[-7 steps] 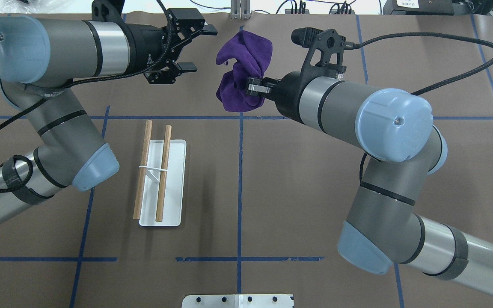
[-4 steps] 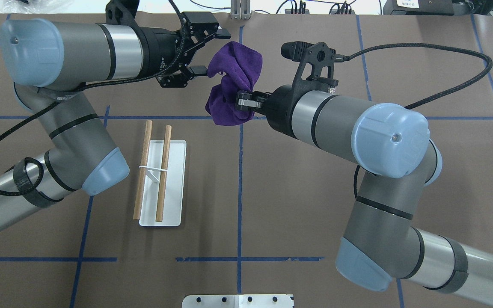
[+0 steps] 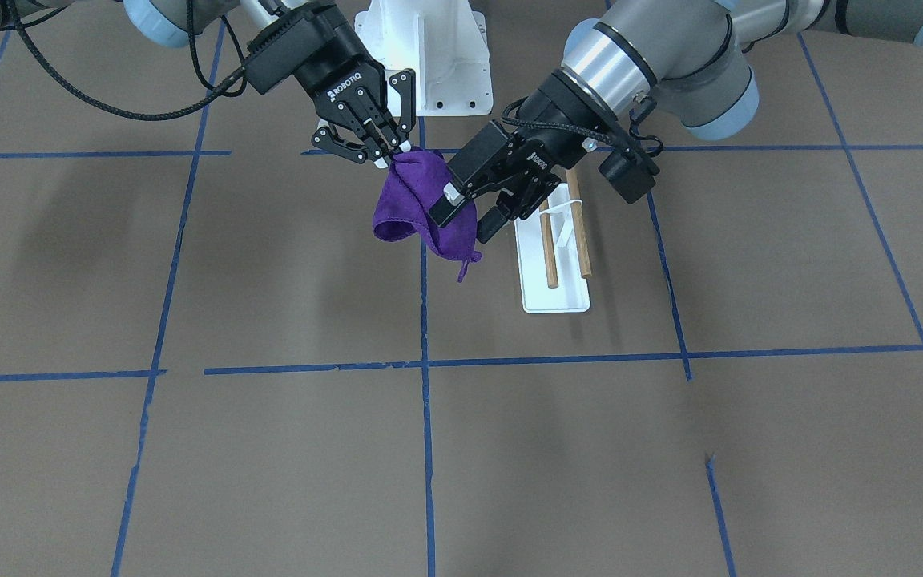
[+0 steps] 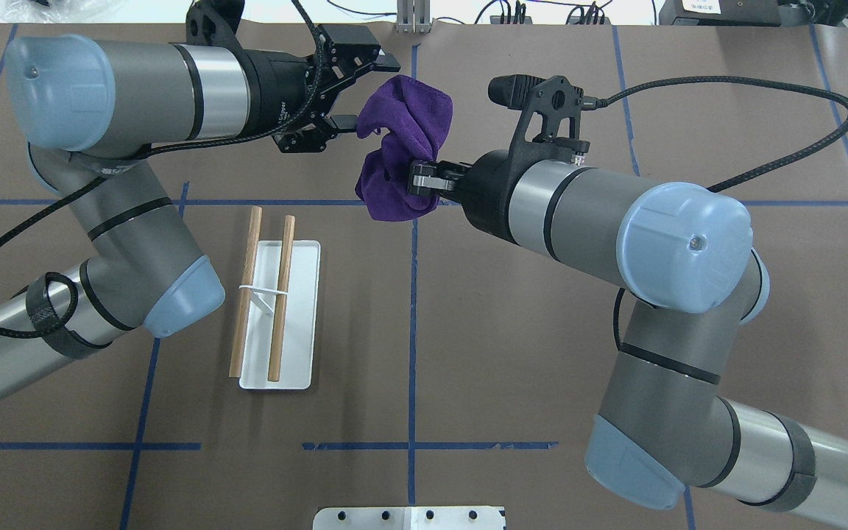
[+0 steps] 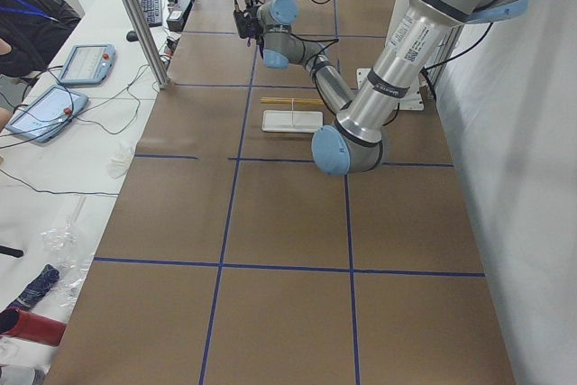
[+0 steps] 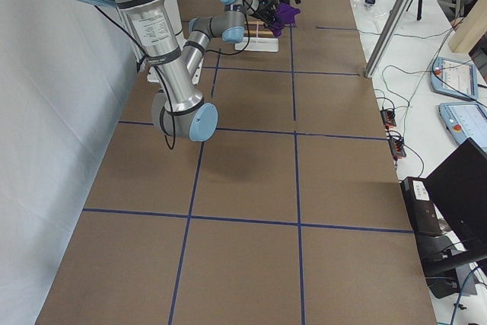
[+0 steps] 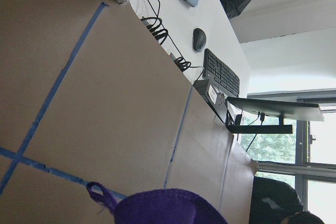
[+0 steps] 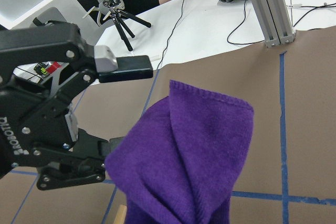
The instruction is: Hang towel on rack
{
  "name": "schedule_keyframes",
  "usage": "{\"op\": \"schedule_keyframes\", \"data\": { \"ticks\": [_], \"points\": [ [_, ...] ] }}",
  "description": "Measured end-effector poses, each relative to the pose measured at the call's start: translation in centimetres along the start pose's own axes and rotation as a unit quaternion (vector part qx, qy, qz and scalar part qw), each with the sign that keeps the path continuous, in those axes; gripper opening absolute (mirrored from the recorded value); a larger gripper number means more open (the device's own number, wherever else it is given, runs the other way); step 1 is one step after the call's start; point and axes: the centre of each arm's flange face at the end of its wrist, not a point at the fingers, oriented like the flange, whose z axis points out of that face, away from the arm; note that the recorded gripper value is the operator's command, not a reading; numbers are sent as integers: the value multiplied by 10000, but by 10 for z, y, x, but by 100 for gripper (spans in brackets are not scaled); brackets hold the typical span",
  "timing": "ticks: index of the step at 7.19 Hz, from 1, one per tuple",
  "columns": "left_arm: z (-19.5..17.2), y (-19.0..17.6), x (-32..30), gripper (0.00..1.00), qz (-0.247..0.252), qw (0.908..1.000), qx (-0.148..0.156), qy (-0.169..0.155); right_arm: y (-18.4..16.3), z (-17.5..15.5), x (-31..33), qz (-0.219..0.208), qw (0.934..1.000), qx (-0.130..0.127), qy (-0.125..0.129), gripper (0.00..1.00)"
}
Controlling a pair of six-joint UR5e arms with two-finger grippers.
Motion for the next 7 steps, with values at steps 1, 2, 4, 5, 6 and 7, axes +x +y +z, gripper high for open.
{"op": "schedule_keyframes", "data": {
  "ticks": [1, 2, 4, 5, 6, 7],
  "points": [
    [1, 1, 0, 65, 1, 10000, -8, -5, 0, 0, 0, 0, 10000, 0, -4, 0],
    [1, 2, -1, 37, -3, 10000, -20, -9, 0, 0, 0, -1, 10000, 0, -3, 0],
    [1, 6, -2, 0, -12, 10000, -51, -2, 0, 0, 1, -4, 10000, -2, 4, 0],
    [-3, 8, -1, 0, -9, 10000, -63, 20, 0, 0, 1, -10, 10000, -3, 8, 0],
    [-6, 9, 0, 0, -3, 10000, -83, 41, 0, 0, 1, -14, 10000, -1, 10, 0],
    [-7, 11, 1, 0, 8, 9999, -106, 54, 0, 0, 1, -16, 10000, 0, 11, 0]
  ]
}}
